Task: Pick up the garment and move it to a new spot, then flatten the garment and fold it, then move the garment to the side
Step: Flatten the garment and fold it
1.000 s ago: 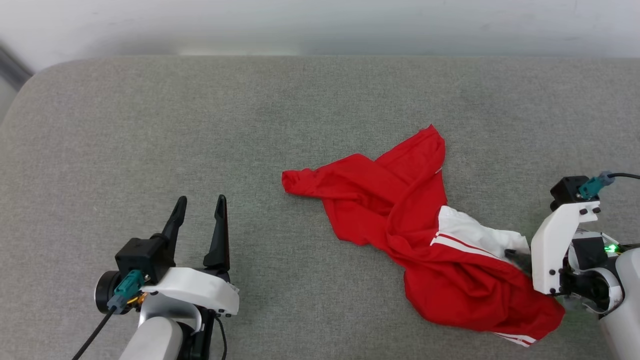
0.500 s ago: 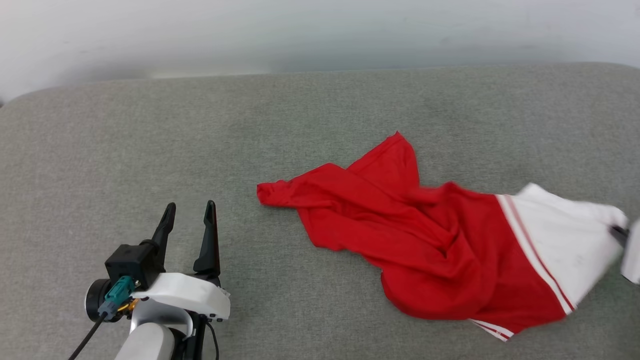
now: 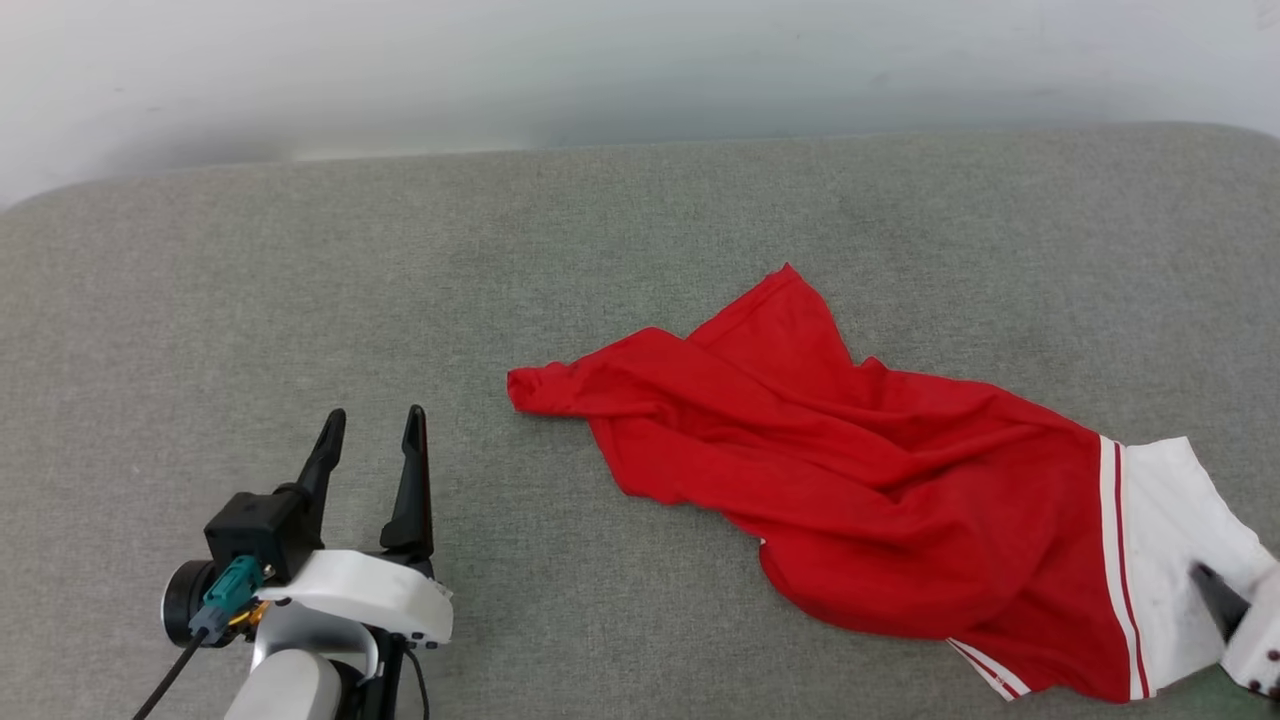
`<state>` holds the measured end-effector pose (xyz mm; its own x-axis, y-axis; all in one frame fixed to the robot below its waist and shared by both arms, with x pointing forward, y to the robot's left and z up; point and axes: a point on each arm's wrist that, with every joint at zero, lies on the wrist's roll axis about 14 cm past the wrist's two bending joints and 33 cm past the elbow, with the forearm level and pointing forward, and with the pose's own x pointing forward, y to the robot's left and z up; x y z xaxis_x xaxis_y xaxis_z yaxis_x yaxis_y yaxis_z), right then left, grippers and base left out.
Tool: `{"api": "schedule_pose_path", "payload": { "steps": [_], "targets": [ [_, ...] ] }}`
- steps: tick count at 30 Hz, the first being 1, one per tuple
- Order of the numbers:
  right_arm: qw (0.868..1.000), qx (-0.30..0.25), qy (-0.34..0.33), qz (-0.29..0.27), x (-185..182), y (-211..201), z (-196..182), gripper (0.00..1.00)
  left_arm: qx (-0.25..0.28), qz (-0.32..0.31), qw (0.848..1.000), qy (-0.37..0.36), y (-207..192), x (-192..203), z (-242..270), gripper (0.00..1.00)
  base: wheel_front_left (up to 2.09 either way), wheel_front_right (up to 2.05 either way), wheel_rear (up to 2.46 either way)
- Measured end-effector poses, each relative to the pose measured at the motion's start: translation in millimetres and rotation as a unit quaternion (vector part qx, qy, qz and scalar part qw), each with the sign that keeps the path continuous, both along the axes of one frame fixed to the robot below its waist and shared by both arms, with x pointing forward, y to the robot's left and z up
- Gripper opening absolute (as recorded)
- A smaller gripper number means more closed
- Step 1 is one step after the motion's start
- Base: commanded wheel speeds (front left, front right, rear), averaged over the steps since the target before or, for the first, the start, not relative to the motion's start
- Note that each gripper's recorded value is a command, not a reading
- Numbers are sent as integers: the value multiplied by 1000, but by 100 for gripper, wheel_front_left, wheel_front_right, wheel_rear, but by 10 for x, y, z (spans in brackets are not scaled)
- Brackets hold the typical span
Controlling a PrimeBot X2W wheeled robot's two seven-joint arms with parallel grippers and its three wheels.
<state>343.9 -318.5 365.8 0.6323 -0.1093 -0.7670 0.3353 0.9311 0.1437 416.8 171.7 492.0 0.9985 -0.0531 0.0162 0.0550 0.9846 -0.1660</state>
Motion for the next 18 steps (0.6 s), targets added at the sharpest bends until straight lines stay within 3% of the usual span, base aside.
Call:
{"api": "schedule_pose_path", "payload": {
  "steps": [5, 11, 12, 18],
  "targets": [
    [991, -46, -127, 14, 303, 36, 421, 100, 6, 4, 1000, -1, 55, -67, 17, 100, 0, 0, 0],
    [960, -83, -263, 49, 472, 292, 983, 100, 4, 14, 1000, -1, 101, -222, 58, 100, 0, 0, 0],
    [948, -83, -300, 64, 490, 444, 1146, 100, 4, 14, 1000, -2, 102, -274, 79, 100, 0, 0, 0],
    [917, -78, -370, 124, 395, 950, 1511, 100, 6, 16, 1000, -8, 115, -441, 171, 100, 0, 0, 0]
  ]
}}
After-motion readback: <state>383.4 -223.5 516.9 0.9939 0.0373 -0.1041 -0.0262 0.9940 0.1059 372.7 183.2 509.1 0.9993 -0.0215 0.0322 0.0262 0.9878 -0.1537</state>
